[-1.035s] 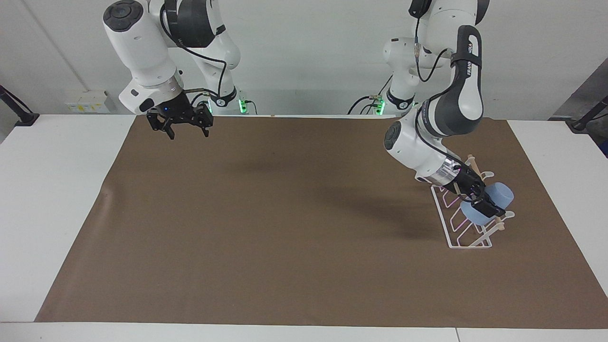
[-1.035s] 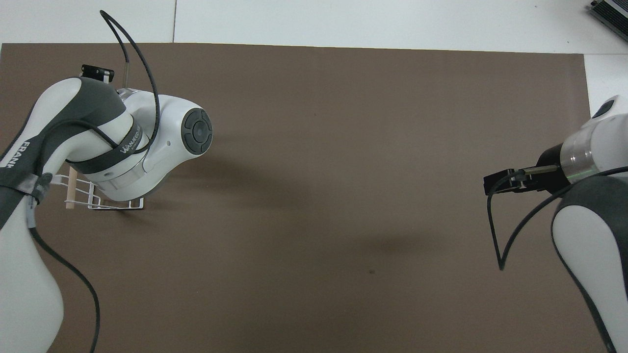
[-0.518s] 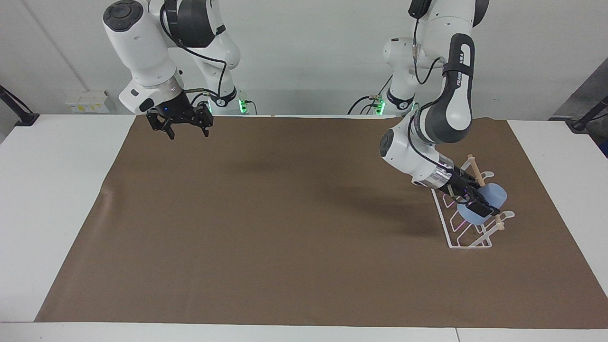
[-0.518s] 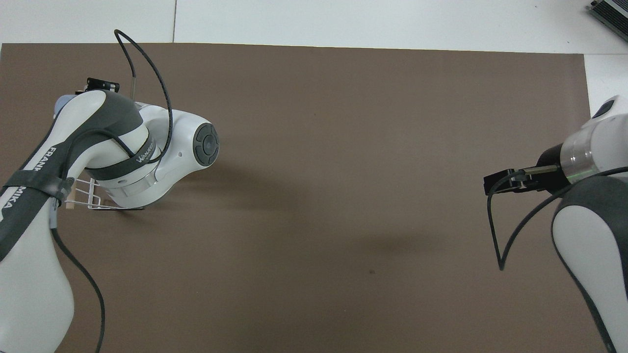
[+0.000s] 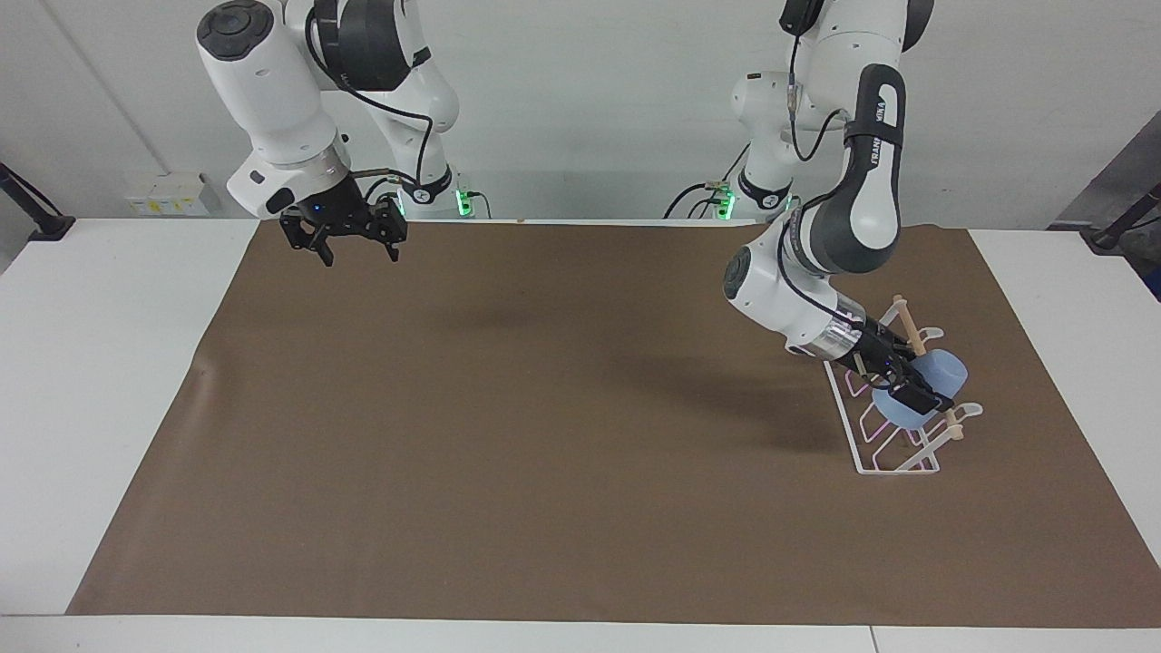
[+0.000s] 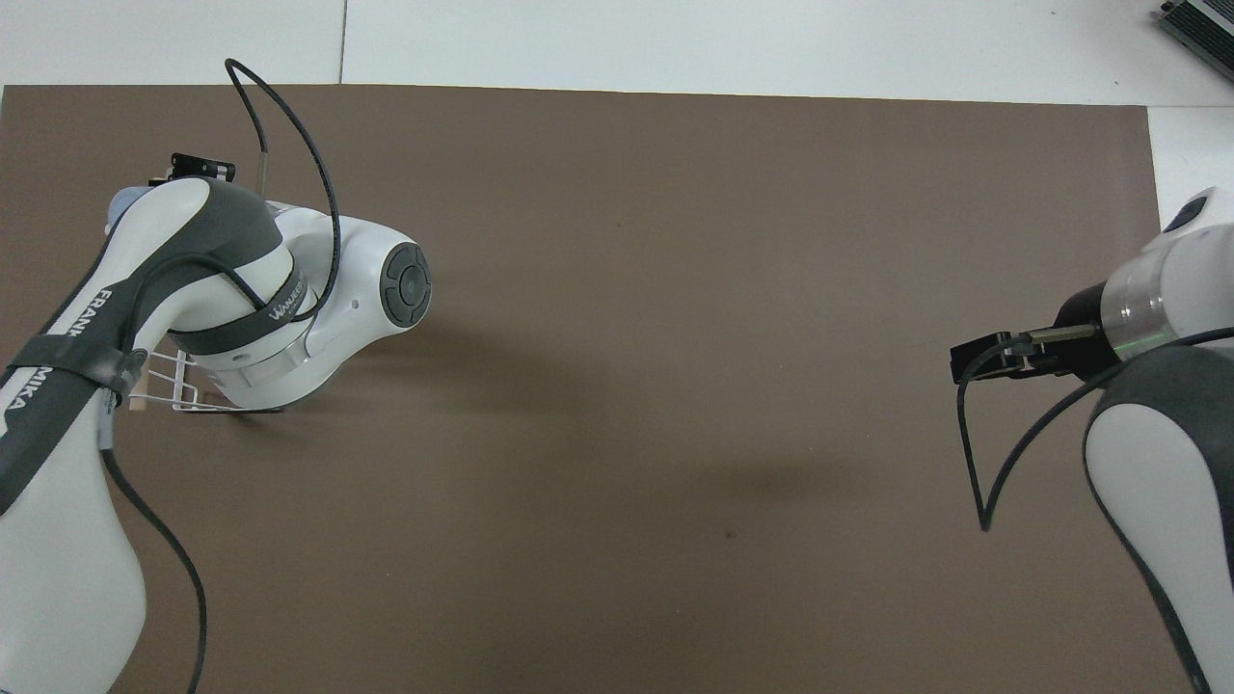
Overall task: Hang cup on cup holder
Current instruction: 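Lower the blue cup onto the rack hook with the left gripper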
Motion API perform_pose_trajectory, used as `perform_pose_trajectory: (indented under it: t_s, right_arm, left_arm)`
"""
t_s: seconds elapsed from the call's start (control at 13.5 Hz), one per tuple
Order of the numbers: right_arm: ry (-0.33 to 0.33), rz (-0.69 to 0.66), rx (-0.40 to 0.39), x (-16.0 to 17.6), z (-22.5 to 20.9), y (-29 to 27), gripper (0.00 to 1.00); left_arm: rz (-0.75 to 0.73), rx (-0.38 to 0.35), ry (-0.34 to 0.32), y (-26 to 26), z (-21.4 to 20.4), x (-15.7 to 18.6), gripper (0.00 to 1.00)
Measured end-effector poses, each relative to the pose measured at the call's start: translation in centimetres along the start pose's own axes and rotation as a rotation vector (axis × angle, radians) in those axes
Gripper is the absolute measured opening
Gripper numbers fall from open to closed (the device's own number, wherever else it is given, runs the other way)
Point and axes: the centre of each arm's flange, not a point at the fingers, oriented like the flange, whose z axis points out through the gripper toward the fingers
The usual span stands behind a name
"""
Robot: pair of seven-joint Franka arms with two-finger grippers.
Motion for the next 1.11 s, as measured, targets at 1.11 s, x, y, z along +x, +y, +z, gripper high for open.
perform_pose_trajectory:
  t_s: [1.11]
  right_arm:
    - [0.000, 0.000, 0.000, 0.0, 0.0, 0.0, 1.00]
  left_arm:
    - [-0.208, -0.237, 0.185, 0.1, -3.3, -5.0, 1.00]
